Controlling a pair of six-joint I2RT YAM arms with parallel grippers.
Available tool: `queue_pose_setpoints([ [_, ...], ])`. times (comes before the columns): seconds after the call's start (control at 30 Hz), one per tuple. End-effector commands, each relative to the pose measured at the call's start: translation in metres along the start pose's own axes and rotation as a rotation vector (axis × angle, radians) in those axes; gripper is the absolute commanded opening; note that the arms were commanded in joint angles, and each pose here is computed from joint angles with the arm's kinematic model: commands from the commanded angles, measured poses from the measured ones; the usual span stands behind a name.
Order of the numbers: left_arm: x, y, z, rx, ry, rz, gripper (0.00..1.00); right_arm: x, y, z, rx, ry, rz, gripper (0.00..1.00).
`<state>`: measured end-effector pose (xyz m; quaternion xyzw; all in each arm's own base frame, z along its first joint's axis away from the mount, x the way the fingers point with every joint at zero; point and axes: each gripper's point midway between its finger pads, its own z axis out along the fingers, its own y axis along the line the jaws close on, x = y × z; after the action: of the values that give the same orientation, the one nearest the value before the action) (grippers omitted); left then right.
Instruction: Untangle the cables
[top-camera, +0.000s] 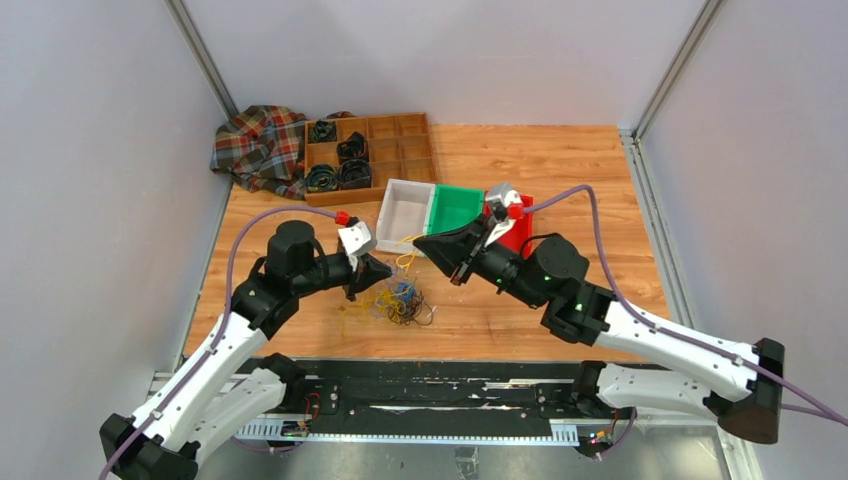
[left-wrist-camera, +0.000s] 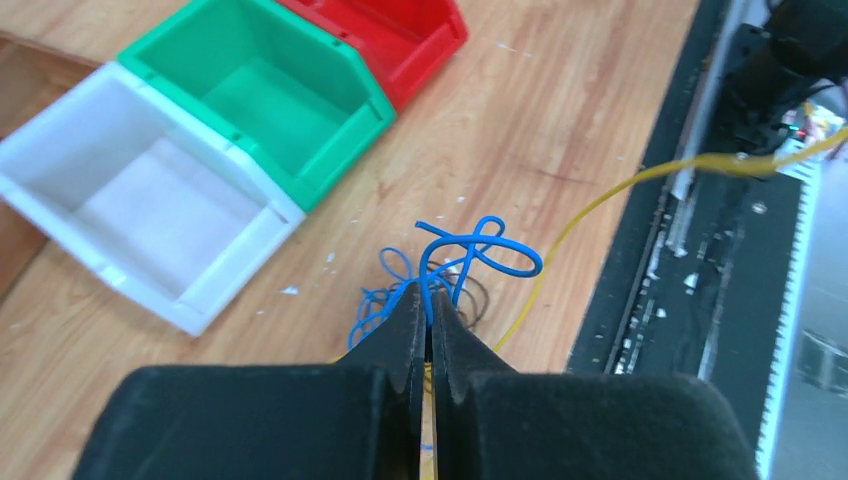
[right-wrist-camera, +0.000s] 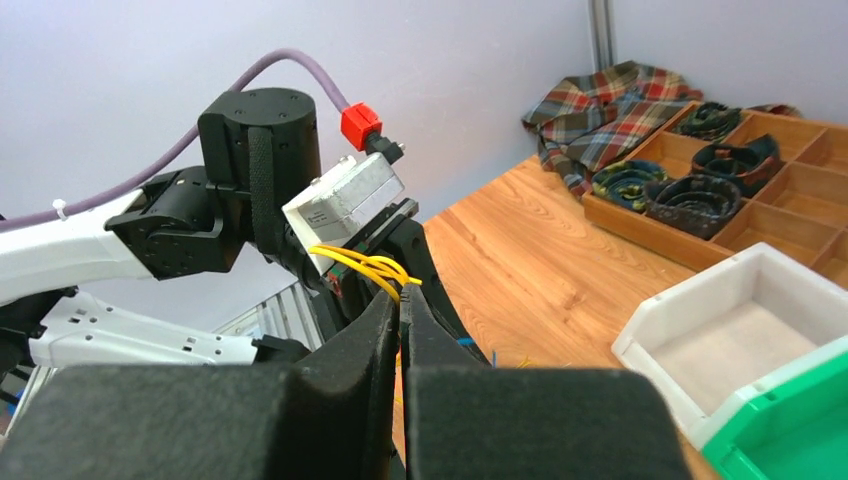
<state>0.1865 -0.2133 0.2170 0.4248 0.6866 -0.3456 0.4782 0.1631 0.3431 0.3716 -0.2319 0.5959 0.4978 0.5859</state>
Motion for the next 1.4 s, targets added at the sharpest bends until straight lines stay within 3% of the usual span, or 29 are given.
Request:
queue_pose_setpoints([
  [0.0,-0.012,0.026,-0.01,-0.165,-0.034,0.104,0.01,-0.021,-0.021,-0.023,0.097,-0.045,-0.033,0.01],
  [0.3,0.02,0.114,-0.073,-0.745,0.196,0.22,0.01,-0.044,-0.055,-0.066,0.241,-0.107,-0.066,0.01],
  [0.43,0.016,0.121,-0.092,-0.845,0.175,0.252,0.01,-0.068,-0.057,-0.077,0.271,-0.143,-0.103,0.01],
  [0.47,0.016,0.121,-0.094,-0.849,0.177,0.265,0.06,-0.08,-0.055,-0.08,0.271,-0.163,-0.112,0.01],
  [0.53,0.019,0.115,-0.091,-0.799,0.192,0.275,0.54,-0.093,-0.049,-0.079,0.251,-0.185,-0.115,0.01],
  [0.57,0.017,0.108,-0.088,-0.754,0.189,0.272,0.69,-0.098,-0.044,-0.076,0.23,-0.189,-0.107,0.01],
  [0.63,0.007,0.087,-0.078,-0.629,0.147,0.255,0.89,-0.099,-0.034,-0.064,0.173,-0.169,-0.082,0.01],
  [0.67,-0.002,0.073,-0.073,-0.553,0.112,0.256,0.92,-0.1,-0.028,-0.057,0.146,-0.168,-0.065,0.01],
  [0.8,-0.044,0.008,-0.056,-0.2,-0.041,0.246,0.95,-0.1,-0.011,-0.031,0.045,-0.164,0.019,0.01],
  [0.93,-0.054,-0.032,-0.033,0.075,-0.081,0.108,0.97,-0.107,0.005,-0.007,-0.05,-0.19,0.098,0.01],
  [1.1,-0.058,-0.036,-0.007,0.13,-0.15,0.086,0.94,-0.136,0.026,0.013,-0.149,-0.251,0.151,0.01],
  [1.37,-0.059,-0.037,0.018,0.16,-0.147,0.103,0.84,-0.167,0.04,0.024,-0.208,-0.323,0.16,0.01],
])
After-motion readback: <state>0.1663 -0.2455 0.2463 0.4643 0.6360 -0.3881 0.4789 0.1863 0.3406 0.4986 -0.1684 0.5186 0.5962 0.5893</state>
